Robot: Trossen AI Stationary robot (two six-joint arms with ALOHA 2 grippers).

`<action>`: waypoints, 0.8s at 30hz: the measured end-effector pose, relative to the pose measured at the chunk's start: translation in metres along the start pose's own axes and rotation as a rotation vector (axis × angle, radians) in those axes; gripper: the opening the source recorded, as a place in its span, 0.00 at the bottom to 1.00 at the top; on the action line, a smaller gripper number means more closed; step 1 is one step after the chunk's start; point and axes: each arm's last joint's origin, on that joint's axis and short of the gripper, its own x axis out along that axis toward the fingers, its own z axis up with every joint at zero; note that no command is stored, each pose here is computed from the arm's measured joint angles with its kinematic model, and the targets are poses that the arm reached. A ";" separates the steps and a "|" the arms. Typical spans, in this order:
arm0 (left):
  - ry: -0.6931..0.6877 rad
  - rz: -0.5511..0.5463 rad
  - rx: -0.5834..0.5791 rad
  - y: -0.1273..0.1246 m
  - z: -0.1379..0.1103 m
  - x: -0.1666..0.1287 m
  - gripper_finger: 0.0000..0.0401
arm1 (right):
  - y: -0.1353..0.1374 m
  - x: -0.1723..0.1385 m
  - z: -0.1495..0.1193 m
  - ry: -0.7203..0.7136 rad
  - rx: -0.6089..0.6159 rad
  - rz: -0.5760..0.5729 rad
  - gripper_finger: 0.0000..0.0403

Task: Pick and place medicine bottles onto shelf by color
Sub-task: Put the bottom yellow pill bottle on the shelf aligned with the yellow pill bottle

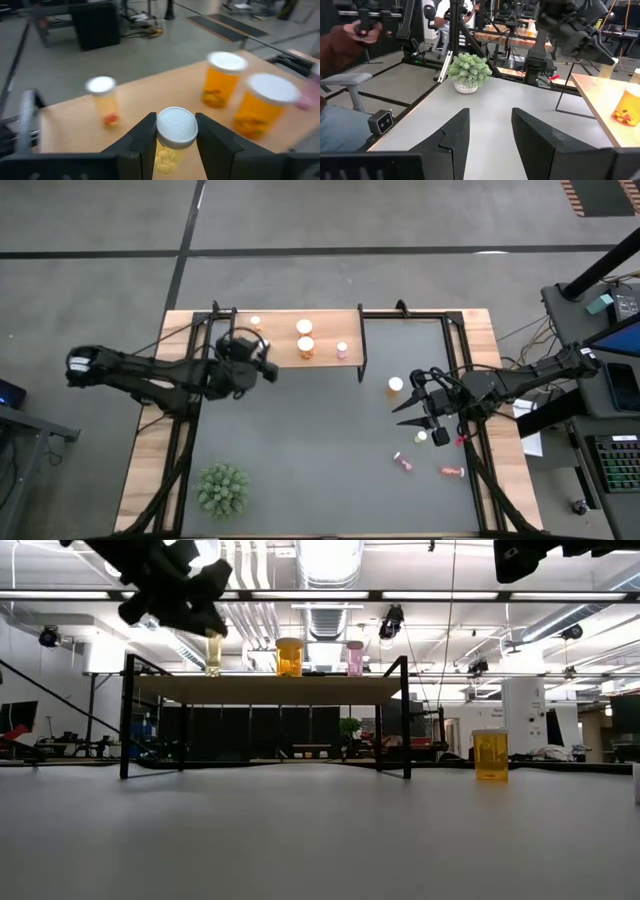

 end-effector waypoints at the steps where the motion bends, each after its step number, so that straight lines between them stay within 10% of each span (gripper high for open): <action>1: -0.005 0.013 -0.009 0.003 0.001 0.002 0.26 | 0.000 0.000 0.000 0.000 -0.003 0.000 0.34; 24: 0.010 0.072 -0.030 0.018 -0.009 0.007 0.26 | 0.000 0.000 0.000 -0.002 -0.034 -0.002 0.34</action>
